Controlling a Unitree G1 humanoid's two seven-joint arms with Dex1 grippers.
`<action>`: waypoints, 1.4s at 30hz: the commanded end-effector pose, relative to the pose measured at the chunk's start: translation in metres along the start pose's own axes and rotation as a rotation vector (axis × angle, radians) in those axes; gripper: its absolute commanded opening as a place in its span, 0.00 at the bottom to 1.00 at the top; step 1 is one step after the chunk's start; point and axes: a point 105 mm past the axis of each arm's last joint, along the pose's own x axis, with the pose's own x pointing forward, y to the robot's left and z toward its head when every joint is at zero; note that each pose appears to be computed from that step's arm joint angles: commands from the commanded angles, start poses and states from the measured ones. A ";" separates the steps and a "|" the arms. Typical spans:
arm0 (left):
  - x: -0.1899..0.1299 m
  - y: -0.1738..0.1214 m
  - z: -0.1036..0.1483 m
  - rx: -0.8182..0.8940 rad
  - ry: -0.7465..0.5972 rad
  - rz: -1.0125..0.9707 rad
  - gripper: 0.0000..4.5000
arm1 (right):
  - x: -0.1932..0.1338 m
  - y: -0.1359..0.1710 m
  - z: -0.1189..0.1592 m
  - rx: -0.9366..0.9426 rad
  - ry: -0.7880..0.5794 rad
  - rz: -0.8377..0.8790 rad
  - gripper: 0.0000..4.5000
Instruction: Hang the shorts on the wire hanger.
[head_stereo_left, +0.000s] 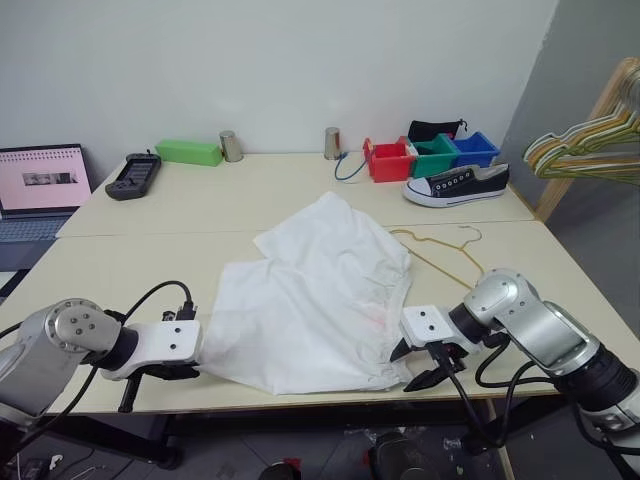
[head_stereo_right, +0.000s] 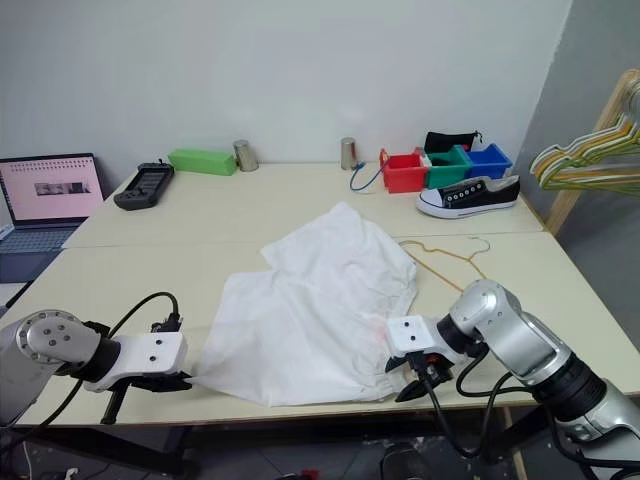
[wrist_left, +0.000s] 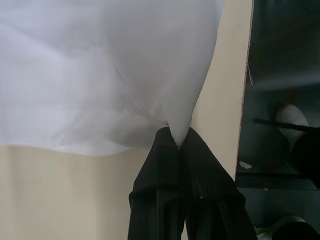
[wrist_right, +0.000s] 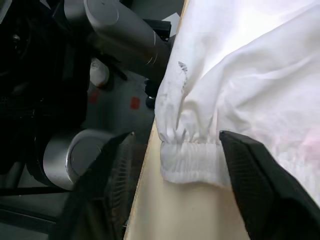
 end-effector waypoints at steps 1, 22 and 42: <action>-0.011 0.008 0.013 0.013 -0.052 0.033 0.00 | -0.023 -0.002 0.015 -0.033 -0.020 -0.029 0.81; -0.014 0.000 0.022 0.011 -0.110 -0.053 0.24 | -0.051 -0.036 0.014 0.135 -0.094 -0.257 1.00; -0.037 0.051 0.145 -0.051 -0.651 0.195 1.00 | -0.156 -0.112 -0.111 0.619 0.014 -1.120 1.00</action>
